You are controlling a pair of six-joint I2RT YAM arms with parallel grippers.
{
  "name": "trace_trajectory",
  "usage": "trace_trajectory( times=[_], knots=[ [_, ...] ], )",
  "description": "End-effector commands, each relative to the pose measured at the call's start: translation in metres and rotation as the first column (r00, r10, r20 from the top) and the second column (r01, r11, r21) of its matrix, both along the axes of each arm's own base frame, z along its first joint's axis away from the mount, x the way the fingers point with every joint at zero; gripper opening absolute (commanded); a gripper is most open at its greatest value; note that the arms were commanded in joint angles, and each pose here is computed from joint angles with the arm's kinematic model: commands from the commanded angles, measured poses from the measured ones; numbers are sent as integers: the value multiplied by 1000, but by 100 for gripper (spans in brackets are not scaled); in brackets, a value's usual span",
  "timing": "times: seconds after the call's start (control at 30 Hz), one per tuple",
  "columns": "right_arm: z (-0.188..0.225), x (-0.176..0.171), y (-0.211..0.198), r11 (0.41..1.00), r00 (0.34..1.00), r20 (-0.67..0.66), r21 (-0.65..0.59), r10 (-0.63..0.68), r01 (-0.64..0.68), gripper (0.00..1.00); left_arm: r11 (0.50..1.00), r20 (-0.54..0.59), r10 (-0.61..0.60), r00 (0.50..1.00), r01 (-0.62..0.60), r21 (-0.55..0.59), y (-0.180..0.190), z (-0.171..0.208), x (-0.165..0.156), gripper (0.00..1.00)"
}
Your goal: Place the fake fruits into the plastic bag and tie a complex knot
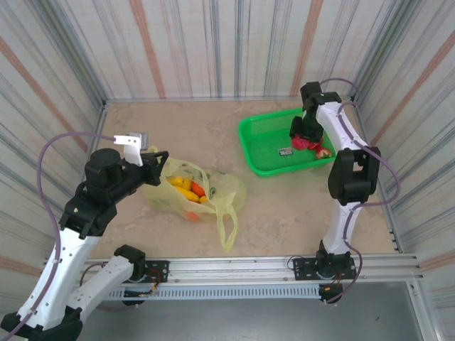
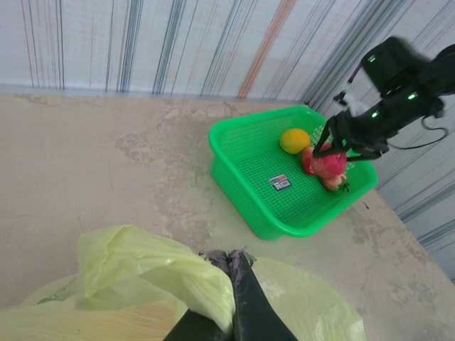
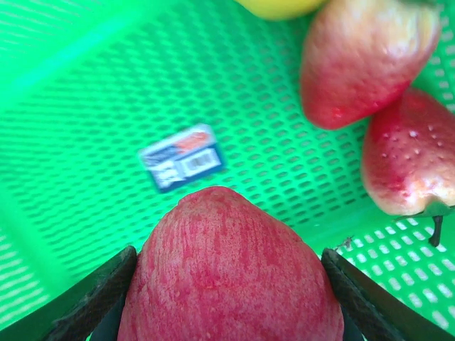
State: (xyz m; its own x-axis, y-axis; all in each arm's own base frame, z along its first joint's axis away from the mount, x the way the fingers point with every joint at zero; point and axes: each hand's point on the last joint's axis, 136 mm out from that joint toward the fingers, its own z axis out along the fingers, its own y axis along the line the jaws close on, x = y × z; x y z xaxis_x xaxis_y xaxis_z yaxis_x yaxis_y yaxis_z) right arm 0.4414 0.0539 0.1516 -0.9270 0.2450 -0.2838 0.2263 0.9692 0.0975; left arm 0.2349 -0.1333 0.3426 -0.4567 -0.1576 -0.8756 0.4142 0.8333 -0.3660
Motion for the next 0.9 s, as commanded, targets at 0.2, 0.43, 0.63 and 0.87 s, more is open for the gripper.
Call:
trace_trajectory(
  times=[0.2,0.43,0.63,0.87],
  knots=[
    [112,-41,123,881,926,319,355,202,-315,62,1000,43,19,999,-19,12,4,15,1,0],
    [147,-126,222,623,787,468,491,401,-609,60,1000,32,31,999,-31,6,5,17,3,0],
    [137,-189,290,458,672,512,493,535,-740,60,1000,25,21,999,-21,-15,1,22,4,0],
    [105,-198,344,431,640,473,480,606,-764,60,999,13,10,1000,-10,-31,-1,22,1,0]
  ],
)
